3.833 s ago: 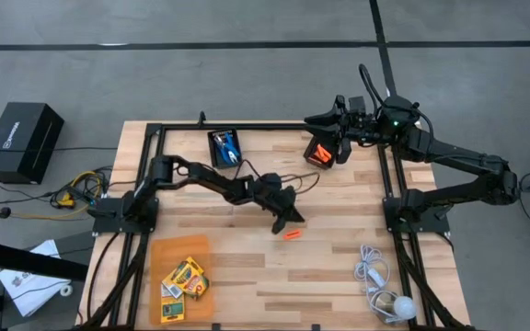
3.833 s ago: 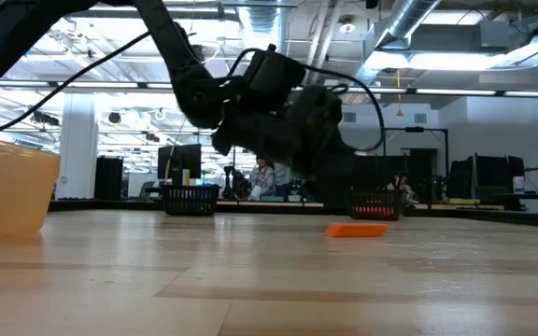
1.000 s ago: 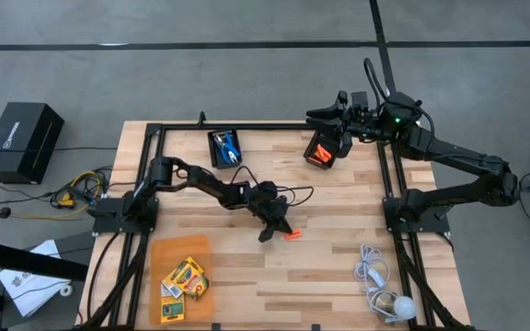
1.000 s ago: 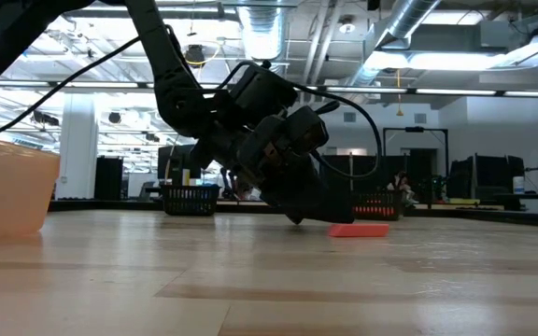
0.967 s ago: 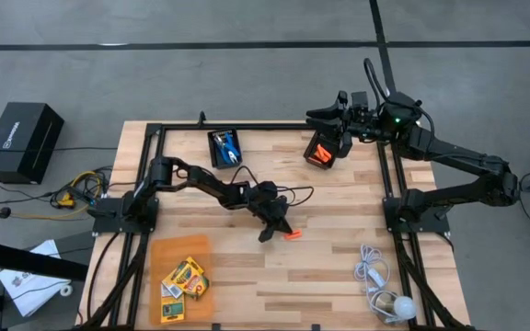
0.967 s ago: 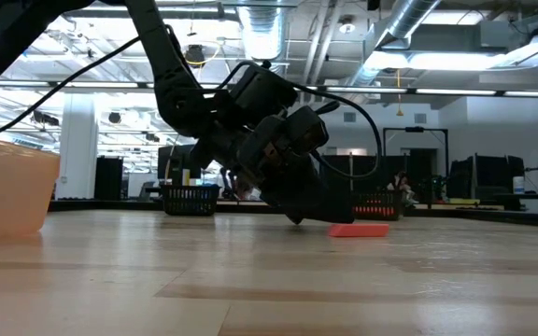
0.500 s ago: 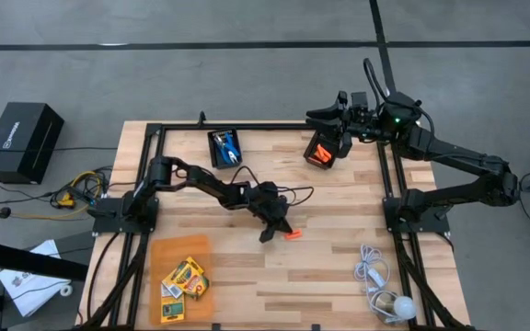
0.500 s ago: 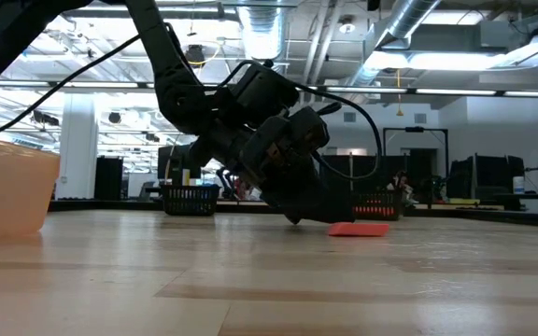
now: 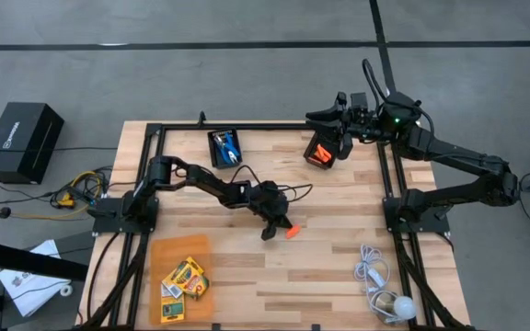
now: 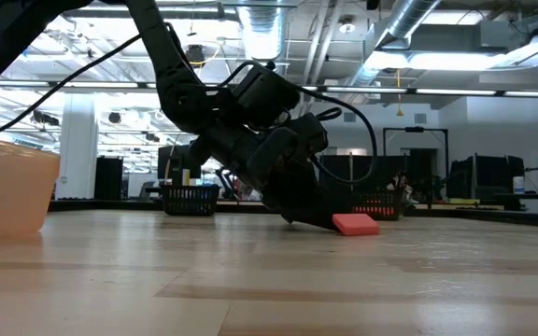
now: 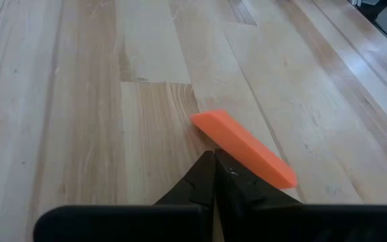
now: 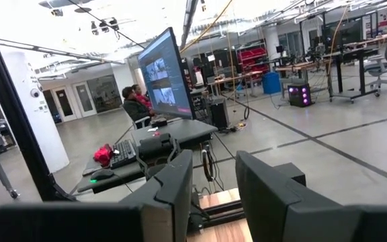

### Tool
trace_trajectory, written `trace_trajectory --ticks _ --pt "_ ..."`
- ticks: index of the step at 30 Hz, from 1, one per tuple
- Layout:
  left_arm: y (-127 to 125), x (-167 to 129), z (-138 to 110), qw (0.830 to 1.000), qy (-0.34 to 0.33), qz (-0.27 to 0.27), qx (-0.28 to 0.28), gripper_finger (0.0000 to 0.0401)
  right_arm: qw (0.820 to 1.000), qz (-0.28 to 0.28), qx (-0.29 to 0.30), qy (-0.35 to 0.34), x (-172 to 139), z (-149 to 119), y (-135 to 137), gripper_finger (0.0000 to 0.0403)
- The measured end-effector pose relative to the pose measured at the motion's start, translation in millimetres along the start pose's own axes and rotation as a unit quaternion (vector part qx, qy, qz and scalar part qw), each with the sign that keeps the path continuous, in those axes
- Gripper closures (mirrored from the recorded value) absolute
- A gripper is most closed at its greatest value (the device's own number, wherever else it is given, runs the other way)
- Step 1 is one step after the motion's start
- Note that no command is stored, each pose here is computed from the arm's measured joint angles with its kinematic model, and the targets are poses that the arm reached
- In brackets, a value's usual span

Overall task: Pick & Place School Supplies
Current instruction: Put the orange eraser into the right black bin

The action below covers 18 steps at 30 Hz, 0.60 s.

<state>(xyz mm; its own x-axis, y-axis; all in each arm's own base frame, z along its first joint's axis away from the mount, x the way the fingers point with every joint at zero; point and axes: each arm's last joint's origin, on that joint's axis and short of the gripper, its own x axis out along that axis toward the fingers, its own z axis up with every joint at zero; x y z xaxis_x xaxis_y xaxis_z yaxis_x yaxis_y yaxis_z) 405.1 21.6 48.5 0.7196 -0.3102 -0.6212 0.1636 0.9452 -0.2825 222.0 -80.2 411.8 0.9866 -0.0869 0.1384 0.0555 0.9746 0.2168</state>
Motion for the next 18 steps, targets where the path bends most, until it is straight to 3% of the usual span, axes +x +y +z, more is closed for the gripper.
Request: trace_trajectory --ticks 18 --pt "-9.4 -2.9 7.1 0.999 -0.009 -0.020 -0.046 0.0400 1.000 0.000 0.000 -0.001 0.1 0.1 0.0 0.0296"
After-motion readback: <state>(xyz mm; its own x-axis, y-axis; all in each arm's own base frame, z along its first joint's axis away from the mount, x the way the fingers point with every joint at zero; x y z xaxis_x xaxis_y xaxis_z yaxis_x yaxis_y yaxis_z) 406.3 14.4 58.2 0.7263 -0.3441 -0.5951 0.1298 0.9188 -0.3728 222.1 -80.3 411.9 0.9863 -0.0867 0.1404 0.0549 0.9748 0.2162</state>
